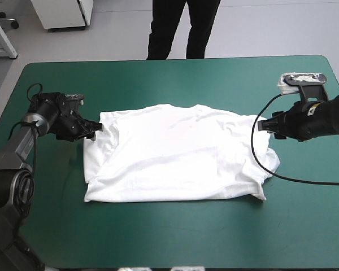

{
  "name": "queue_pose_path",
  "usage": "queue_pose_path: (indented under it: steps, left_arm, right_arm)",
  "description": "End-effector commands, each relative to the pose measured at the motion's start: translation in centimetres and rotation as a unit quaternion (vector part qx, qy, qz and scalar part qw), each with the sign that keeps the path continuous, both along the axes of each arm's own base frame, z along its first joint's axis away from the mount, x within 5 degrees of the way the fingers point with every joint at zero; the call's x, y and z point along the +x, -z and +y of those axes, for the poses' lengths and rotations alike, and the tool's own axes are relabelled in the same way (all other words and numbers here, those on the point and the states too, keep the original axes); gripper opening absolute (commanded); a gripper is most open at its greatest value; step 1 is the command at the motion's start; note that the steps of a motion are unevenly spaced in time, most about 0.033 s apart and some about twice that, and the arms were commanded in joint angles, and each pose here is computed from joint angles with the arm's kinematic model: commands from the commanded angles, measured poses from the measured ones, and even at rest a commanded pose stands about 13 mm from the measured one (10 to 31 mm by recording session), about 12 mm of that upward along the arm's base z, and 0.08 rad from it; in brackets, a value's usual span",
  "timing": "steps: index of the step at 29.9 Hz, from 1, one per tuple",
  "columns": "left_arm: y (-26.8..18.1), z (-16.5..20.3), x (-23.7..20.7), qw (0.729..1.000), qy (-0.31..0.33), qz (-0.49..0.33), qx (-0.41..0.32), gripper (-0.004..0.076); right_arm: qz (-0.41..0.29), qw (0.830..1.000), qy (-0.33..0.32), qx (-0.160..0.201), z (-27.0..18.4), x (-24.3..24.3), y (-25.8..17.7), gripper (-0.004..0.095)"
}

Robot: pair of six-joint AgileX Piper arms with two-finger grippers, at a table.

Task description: Fold the cloth

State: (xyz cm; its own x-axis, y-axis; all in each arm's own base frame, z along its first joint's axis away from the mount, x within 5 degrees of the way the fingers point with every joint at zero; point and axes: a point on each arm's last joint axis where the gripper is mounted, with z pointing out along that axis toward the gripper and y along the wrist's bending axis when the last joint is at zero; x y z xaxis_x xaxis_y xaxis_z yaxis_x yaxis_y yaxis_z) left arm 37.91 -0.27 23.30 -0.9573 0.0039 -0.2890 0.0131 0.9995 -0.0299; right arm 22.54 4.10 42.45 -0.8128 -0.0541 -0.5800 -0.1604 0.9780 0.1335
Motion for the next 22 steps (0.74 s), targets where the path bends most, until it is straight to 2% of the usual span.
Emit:
queue_pose_path:
  steps: [1,6,9,11,14,18,22]
  left_arm:
    - [-1.1,-0.1,0.7,0.999,-0.002,-0.035,-0.005,0.0428]
    - [0.9,-0.1,1.3,1.0,-0.004,-0.008,-0.01,0.0421]
    - [1.4,-0.5,1.3,1.0,0.001,0.003,-0.026,0.0363]
    - [1.4,-0.9,1.3,0.999,0.01,0.003,-0.046,0.0237]
    - [1.4,-1.1,1.3,0.998,0.008,0.005,-0.055,-0.001]
    - [0.7,-1.1,1.0,0.998,0.01,0.002,-0.056,-0.0009]
    - [-2.0,-1.0,0.4,0.998,0.01,-0.044,-0.054,-0.0009]
  right_arm:
    - [-0.037,0.999,-0.001,0.005,0.0,-0.8,-1.6,0.0486]
    - [-0.037,0.999,-0.001,0.005,0.0,-0.8,-1.6,0.0486]
    - [-0.037,0.999,-0.001,0.005,0.0,-0.8,-1.6,0.0486]
    - [-0.037,0.999,-0.001,0.005,0.0,-0.7,-1.6,0.0486]
    - [-0.032,0.999,-0.001,0.004,0.0,-0.5,-1.3,0.0486]
    - [-0.03,1.0,-0.001,0.005,0.0,-0.5,-1.3,0.0486]
    - [-0.025,1.0,-0.002,0.004,0.0,-0.6,-1.3,0.0486]
